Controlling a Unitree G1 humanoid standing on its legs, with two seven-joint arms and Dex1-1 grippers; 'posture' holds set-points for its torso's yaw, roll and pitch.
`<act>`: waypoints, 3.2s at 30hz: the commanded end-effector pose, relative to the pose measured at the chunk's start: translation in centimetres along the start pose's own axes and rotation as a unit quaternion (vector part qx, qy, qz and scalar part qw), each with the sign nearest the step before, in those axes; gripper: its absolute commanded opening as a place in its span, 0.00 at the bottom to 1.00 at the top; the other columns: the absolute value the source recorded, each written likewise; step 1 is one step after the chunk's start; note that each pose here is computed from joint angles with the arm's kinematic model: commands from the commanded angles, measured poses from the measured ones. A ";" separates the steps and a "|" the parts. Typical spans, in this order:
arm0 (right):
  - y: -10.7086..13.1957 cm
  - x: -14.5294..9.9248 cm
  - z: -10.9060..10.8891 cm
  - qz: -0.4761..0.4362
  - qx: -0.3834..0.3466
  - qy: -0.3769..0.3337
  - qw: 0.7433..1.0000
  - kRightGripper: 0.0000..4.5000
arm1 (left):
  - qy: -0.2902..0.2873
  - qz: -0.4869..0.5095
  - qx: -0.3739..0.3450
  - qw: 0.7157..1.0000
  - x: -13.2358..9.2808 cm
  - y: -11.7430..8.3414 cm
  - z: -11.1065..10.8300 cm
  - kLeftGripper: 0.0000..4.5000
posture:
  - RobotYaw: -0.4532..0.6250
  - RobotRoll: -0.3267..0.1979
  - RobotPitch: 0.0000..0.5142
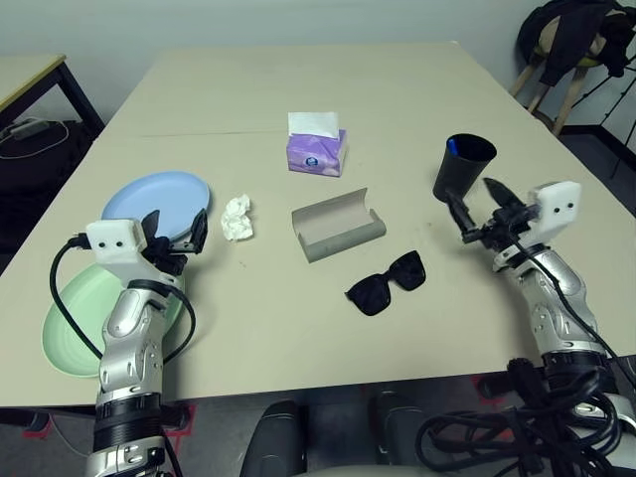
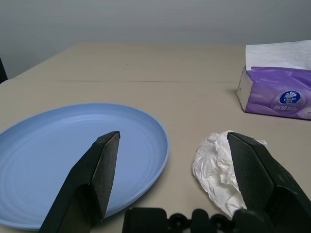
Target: Organize and tidy the items on the table.
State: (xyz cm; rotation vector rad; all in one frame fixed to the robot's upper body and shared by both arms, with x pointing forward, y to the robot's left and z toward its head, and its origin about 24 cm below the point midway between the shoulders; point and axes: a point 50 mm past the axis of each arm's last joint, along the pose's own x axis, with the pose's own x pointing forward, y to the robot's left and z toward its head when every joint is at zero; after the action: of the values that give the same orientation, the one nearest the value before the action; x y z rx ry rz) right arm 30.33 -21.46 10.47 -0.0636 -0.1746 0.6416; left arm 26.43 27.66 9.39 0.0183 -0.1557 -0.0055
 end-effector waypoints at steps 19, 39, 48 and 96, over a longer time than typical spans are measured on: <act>4.7 0.1 1.2 0.403 -0.060 0.036 0.913 0.99 | 0.105 -0.076 0.007 0.992 -1.1 1.0 0.4 1.00 | 0.52 0.62 0.08; 5.0 1.0 1.2 0.367 -0.058 0.012 0.928 0.99 | 0.345 0.052 -0.020 0.937 -1.0 10.3 6.1 1.00 | 0.53 0.62 0.09; 5.3 1.1 1.4 0.361 -0.056 0.008 0.931 0.99 | 0.395 0.070 -0.015 0.916 -3.2 12.6 5.8 1.00 | 0.53 0.62 0.09; 5.3 1.4 1.6 0.335 -0.050 0.008 0.941 1.00 | 0.435 0.037 -0.147 0.888 -4.3 9.1 3.2 0.01 | 0.52 0.62 0.08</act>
State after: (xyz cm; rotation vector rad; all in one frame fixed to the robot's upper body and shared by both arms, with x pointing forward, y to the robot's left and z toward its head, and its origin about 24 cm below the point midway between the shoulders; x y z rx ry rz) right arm 28.05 -16.14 11.93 -0.2382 -0.1728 1.3305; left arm 21.47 37.87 12.62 -0.2543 0.7254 0.1082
